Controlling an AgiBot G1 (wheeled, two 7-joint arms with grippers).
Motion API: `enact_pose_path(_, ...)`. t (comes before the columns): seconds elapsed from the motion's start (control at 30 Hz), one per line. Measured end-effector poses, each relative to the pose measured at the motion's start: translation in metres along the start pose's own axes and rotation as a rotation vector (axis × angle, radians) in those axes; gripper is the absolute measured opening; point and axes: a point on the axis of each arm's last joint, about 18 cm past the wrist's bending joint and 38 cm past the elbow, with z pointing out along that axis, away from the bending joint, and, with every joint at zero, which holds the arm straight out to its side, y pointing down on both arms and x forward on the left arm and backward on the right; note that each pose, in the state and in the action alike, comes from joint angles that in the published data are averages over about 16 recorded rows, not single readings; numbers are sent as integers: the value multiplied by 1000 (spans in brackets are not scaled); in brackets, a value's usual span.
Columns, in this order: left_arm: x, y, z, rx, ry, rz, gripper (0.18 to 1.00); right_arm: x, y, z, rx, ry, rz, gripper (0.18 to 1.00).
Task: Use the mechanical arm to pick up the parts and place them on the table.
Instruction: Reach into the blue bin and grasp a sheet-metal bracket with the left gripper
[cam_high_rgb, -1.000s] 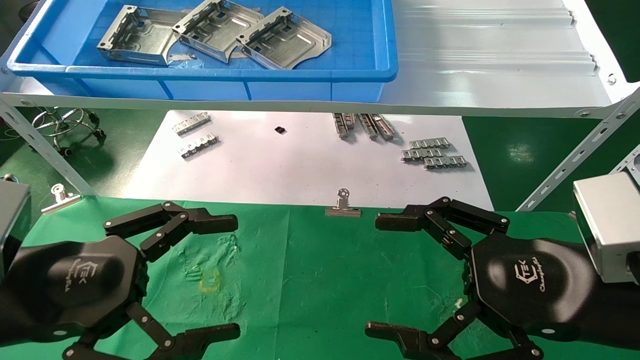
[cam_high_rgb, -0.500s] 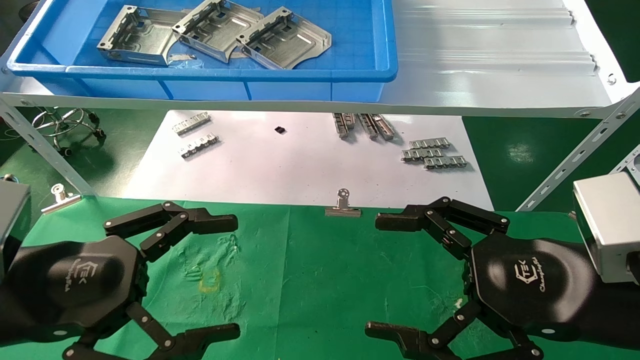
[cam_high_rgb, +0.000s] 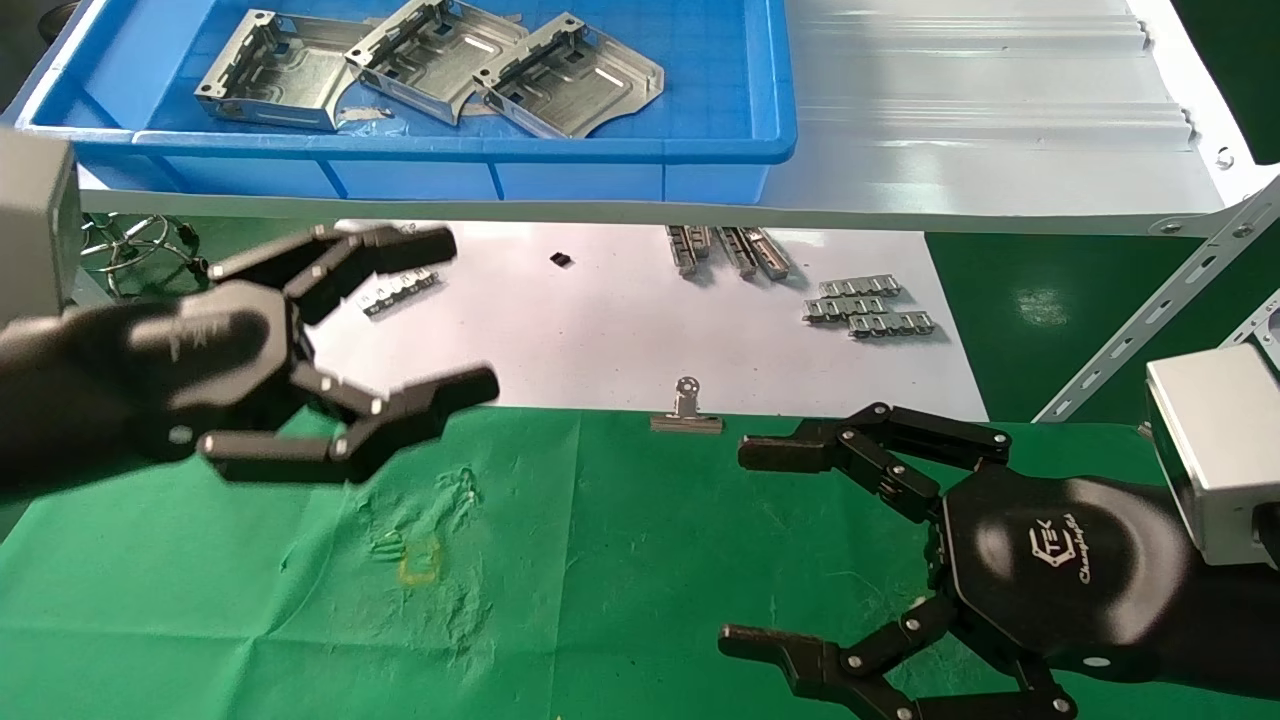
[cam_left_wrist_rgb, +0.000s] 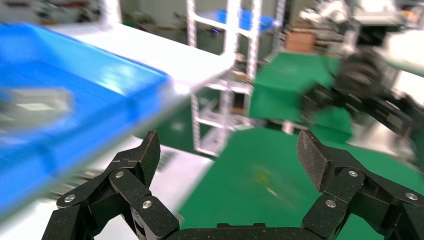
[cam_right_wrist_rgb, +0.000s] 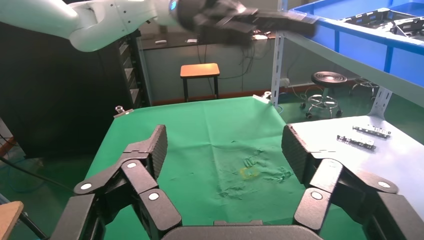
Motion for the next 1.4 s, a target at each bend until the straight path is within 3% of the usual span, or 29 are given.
enact_pose_path(0.33,-71,-34,22,18,-219,-11,1001,0,0,0,0,0,0,730)
enact_pose_path(0.77,-159,-61,18,-118,-494,-28,1001,0,0,0,0,0,0,419)
enact_pose_path(1.17,-203,-70,-4,-213,-649,-63,1001,0,0,0,0,0,0,242)
enact_pose_path(1.4,-218,-65,-13,-250,-724,-76,1001,0,0,0,0,0,0,203)
